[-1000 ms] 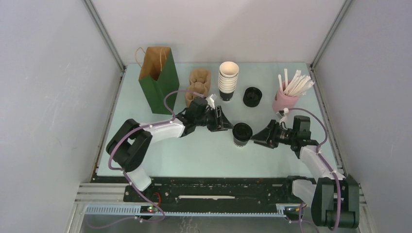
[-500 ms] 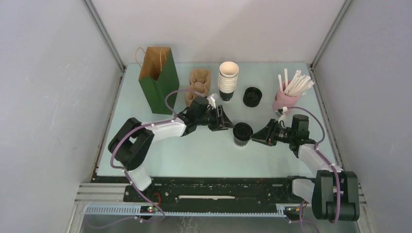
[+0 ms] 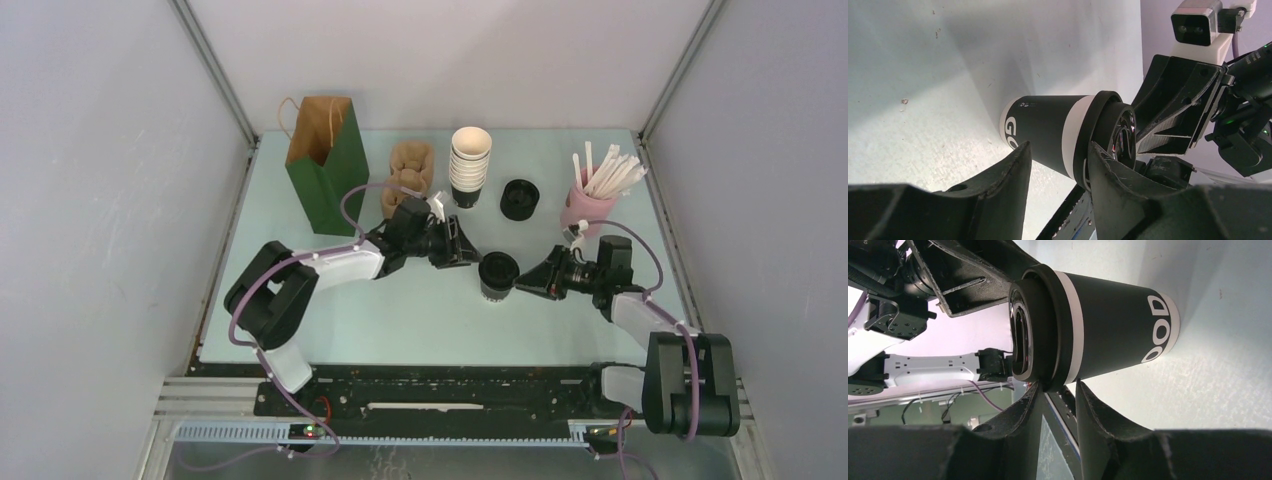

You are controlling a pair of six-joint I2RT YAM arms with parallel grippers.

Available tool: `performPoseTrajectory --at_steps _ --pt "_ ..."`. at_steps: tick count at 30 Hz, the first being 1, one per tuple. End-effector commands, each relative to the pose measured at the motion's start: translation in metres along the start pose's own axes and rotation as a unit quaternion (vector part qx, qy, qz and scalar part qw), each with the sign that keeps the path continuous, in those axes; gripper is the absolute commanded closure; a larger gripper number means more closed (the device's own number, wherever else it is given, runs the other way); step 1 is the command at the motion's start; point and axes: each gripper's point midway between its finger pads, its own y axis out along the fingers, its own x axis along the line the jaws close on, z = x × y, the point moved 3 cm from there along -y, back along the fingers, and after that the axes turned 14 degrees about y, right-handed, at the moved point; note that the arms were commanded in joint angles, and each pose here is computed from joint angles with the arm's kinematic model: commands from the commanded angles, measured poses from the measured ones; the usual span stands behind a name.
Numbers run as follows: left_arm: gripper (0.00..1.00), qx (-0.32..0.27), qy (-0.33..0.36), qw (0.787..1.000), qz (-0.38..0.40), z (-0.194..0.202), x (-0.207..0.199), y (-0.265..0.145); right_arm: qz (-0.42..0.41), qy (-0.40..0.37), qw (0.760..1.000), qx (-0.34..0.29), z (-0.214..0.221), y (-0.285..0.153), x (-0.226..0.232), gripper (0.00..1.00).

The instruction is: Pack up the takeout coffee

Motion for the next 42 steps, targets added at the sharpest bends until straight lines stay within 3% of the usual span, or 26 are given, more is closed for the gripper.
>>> performPoseTrajectory --at_steps 1,16,24,33,37,42 --pt "0.51 0.006 0.016 1.000 -0.024 -0.001 0.005 0.008 0.009 -0.001 1.000 -0.013 -0.005 0.004 -0.010 0.64" --pt "0.62 0.069 0.001 0.990 -0.120 0.047 0.043 0.013 0.093 0.011 0.995 -0.040 -0.006 0.011 -0.043 0.74" --pt "0.65 0.099 0.008 0.983 -0.156 0.063 0.058 0.009 0.128 0.035 0.987 -0.088 -0.014 0.006 -0.058 0.75" --pt "0.66 0.115 0.021 0.977 -0.177 0.067 0.062 0.009 0.149 0.049 0.983 -0.094 -0.018 0.007 -0.066 0.71" --pt "0.67 0.129 0.041 0.975 -0.178 0.070 0.057 0.010 0.121 0.049 0.987 -0.095 -0.021 0.004 -0.056 0.67" --pt "0.65 0.088 0.056 0.985 -0.141 0.049 0.033 0.009 0.085 0.000 0.992 -0.096 -0.022 0.001 -0.028 0.61"
